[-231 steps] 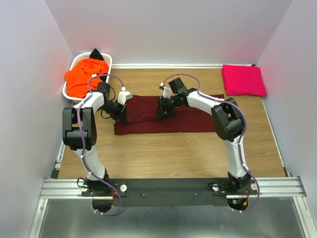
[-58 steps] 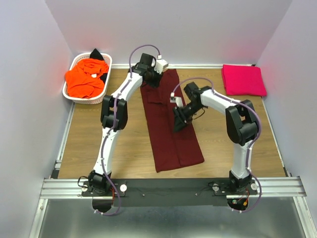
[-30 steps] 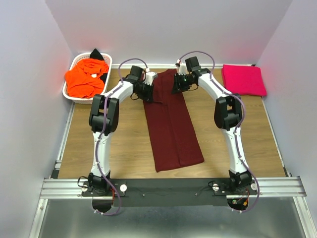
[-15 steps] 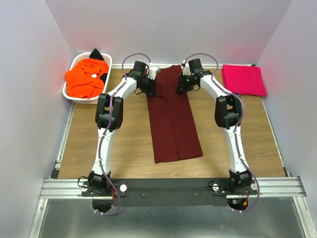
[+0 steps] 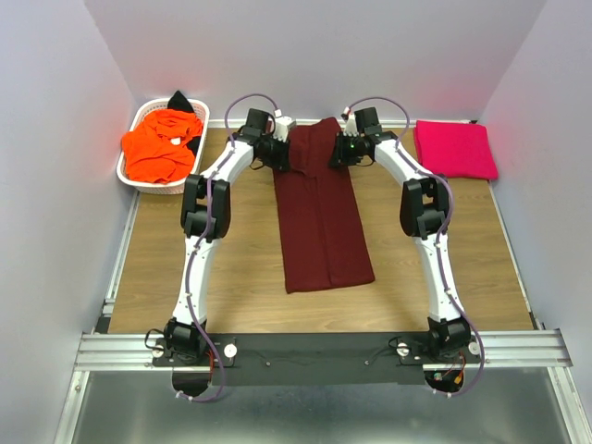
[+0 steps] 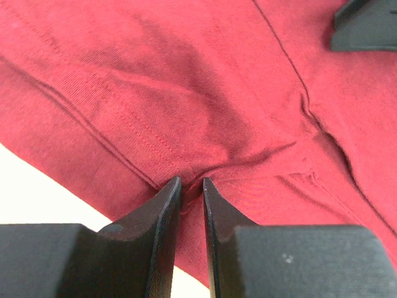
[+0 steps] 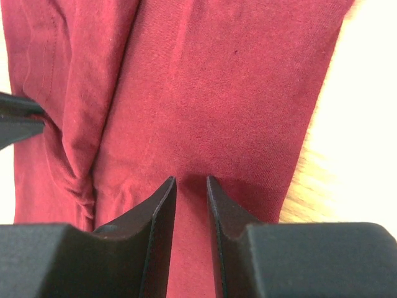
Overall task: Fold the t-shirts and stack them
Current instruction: Fold the tshirt
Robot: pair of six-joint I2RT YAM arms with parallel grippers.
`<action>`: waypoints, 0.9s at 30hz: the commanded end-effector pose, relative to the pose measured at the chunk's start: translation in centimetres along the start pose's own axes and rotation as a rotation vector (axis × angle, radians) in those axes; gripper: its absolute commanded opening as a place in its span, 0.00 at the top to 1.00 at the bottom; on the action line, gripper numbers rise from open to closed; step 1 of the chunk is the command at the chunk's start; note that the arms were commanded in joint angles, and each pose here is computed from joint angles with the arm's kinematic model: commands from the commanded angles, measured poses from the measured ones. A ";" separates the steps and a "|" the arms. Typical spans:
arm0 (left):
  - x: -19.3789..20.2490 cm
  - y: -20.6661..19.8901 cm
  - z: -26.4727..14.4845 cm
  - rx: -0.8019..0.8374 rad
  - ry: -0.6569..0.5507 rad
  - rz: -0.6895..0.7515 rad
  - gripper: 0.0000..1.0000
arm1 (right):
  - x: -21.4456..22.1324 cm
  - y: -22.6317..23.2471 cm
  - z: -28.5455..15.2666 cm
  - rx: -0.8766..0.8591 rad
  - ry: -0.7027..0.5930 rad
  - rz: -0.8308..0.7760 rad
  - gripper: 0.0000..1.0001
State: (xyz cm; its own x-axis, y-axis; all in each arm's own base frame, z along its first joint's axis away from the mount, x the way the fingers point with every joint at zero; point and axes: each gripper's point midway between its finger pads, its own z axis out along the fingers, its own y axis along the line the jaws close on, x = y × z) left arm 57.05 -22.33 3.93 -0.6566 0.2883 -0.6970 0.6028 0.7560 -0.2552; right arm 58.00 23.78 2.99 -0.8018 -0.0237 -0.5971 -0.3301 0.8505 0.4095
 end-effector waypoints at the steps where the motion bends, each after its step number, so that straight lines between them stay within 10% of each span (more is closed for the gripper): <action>1: 2.6 3.6 0.1 -0.078 0.061 -0.047 0.71 | 5.1 -2.5 2.2 0.033 0.127 0.062 0.66; 11: -3.3 2.0 -3.7 -0.046 -0.063 0.070 0.65 | -0.5 2.6 -2.6 -0.111 0.021 -0.013 0.43; 16: -8.5 -1.4 -9.4 -0.002 -0.204 0.172 0.37 | -4.5 6.3 -8.2 -0.174 -0.077 -0.125 0.20; 19: -10.8 -3.6 -13.6 -0.005 -0.284 0.245 0.22 | -6.2 8.0 -12.0 -0.180 -0.135 -0.205 0.17; 27: -6.3 -7.1 -17.5 0.047 -0.213 0.302 0.29 | -0.2 7.3 -15.5 -0.131 -0.021 -0.240 0.31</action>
State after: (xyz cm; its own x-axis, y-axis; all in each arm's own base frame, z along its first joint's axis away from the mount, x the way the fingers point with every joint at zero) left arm 52.19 -19.14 25.79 -0.2869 0.3027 -0.9089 0.7246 0.6892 0.0008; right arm 50.97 23.30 21.11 -0.6094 -0.1248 -0.7830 -0.5824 0.7406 0.3352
